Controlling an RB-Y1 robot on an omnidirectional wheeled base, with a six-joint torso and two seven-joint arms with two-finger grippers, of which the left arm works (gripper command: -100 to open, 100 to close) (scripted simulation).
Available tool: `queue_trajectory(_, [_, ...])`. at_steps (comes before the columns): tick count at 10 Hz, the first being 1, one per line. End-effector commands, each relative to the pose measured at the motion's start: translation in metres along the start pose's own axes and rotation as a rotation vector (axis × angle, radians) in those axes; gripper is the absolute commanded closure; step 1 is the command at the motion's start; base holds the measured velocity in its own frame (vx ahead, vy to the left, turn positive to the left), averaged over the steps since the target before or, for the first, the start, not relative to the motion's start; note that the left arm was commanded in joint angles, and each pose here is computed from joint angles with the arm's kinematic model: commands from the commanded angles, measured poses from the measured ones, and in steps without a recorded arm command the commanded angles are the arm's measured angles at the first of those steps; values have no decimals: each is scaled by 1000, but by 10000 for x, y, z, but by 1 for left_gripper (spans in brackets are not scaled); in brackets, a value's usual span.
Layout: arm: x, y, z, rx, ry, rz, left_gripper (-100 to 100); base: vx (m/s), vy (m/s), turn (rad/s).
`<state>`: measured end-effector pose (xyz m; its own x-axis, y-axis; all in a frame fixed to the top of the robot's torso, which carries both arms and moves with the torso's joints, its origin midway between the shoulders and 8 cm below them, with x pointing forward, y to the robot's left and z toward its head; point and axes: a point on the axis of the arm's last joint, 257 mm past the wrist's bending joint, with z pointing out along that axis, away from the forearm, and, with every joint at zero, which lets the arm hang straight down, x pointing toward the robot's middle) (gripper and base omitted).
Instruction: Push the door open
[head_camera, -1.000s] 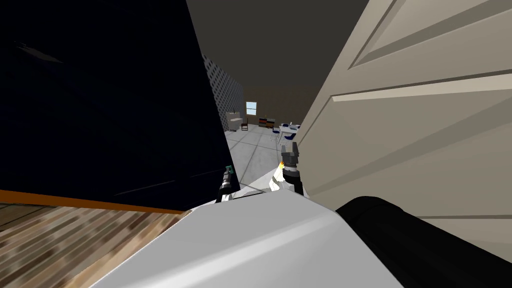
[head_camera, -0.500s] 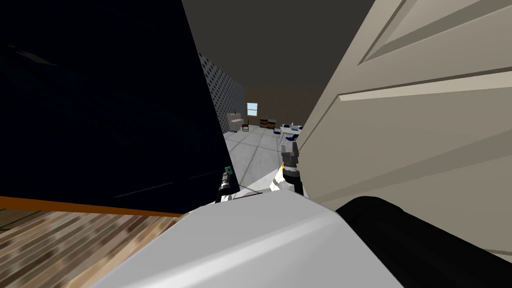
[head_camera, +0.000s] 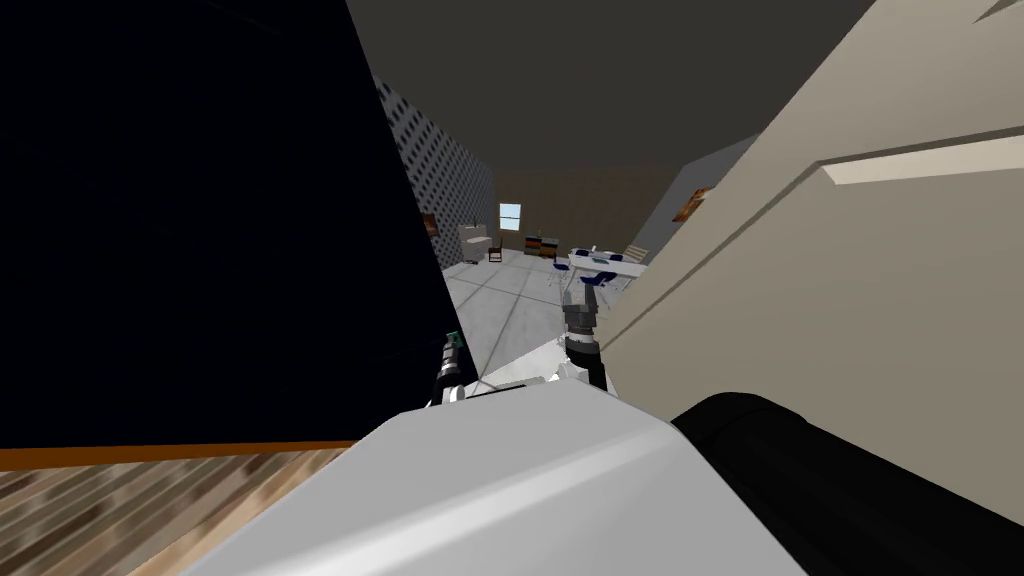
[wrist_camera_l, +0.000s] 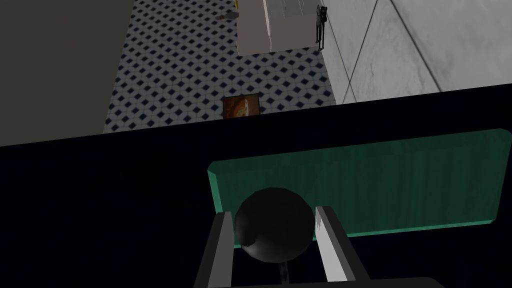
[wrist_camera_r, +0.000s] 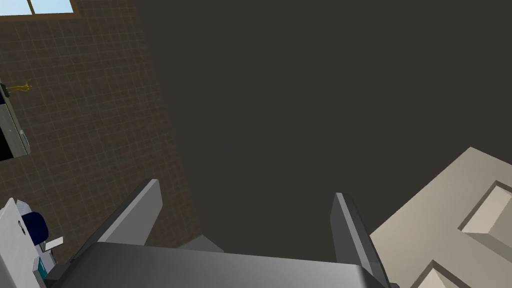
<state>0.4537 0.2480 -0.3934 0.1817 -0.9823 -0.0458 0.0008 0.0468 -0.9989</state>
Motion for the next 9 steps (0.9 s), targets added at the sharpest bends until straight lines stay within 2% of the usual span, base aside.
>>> queue_trajectory(1, [-115,-31,28,4,-41,-3,100,216,-59,136])
queue_trajectory(4, [-16,-19,1,-11,-85,-45,100,200,-52,102])
queue_trajectory(5, [-48,5,-11,-14,-77,-33,100,74,-17,34])
queue_trajectory(6, [-316,-18,29,-3,-113,-6,100,136,-4,8])
queue_trajectory(8, [-316,-18,29,-3,-113,-6,100,129,-14,31])
queue_trajectory(9, [-518,-28,45,1,-146,8,100,180,-27,28])
